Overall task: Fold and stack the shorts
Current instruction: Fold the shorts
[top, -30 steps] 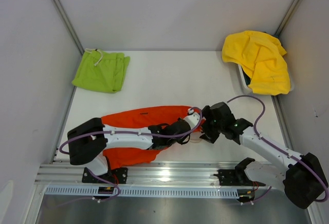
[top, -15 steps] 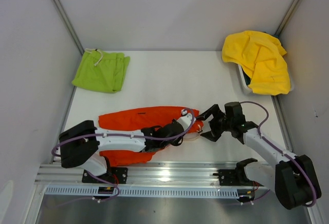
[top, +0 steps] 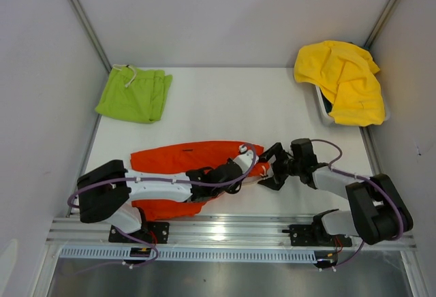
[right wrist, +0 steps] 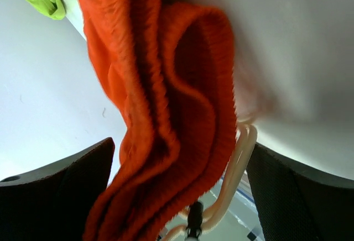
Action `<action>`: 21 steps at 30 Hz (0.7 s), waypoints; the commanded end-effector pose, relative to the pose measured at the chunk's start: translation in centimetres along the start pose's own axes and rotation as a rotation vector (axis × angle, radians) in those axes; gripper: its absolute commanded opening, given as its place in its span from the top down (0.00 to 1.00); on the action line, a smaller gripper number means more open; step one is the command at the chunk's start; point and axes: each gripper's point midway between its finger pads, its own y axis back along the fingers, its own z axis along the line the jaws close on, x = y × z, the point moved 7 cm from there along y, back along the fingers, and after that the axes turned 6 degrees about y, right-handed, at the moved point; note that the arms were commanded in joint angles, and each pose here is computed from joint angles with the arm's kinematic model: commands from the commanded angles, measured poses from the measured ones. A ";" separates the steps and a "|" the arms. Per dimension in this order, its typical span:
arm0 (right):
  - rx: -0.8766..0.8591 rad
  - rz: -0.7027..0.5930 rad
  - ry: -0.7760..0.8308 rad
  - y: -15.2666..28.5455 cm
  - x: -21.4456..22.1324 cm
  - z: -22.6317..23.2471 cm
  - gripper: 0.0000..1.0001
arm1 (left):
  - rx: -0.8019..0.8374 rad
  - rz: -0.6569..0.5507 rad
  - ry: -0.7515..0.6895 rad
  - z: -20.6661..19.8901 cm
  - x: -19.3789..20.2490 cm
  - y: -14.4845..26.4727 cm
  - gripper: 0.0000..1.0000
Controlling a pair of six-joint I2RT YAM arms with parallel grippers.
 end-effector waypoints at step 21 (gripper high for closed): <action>-0.112 0.019 0.005 -3.8 -2.5 -0.2 0.51 | 0.047 -0.119 0.061 -0.1 -1.9 1.3 1.00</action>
